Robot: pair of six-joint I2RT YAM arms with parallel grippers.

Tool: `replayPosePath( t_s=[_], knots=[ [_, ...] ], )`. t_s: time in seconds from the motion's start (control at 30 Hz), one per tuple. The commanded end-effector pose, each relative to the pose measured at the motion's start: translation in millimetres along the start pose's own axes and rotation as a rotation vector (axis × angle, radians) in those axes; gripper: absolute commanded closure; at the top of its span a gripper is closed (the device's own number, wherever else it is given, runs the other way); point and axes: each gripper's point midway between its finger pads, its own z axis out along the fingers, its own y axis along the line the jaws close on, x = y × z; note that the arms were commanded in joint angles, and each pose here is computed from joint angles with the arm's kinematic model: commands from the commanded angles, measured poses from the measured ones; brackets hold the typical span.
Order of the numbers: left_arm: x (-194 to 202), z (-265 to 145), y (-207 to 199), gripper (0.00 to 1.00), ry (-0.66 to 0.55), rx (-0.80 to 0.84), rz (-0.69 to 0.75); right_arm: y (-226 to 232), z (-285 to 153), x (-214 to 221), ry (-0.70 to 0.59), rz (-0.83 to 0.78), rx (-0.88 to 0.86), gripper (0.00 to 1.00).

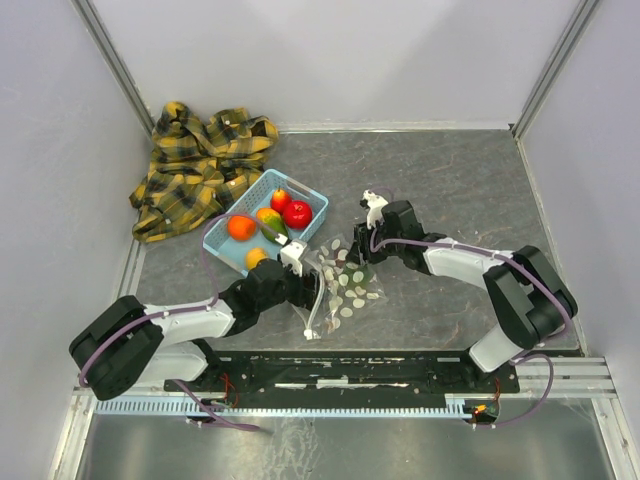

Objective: Open the zip-top bag and remove the fake food
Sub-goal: Pick up the fake fruit from the zipper food storage bag.

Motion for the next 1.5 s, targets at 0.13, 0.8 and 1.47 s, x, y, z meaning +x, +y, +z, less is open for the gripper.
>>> replayPosePath(
  t_s=[0.13,0.8,1.47],
  knots=[
    [-9,-3,-3,0.59,-0.041,0.014,-0.014,11,-1,-36,-0.104,-0.032,-0.052,0.71],
    [-7,-15,-5,0.6,-0.036,0.018,-0.037,-20,-32,-37,-0.155,-0.084,0.104,0.98],
    [-25,-37,-31,0.6,-0.025,0.093,-0.163,-40,-54,-32,-0.2,-0.075,0.192,0.98]
  ],
)
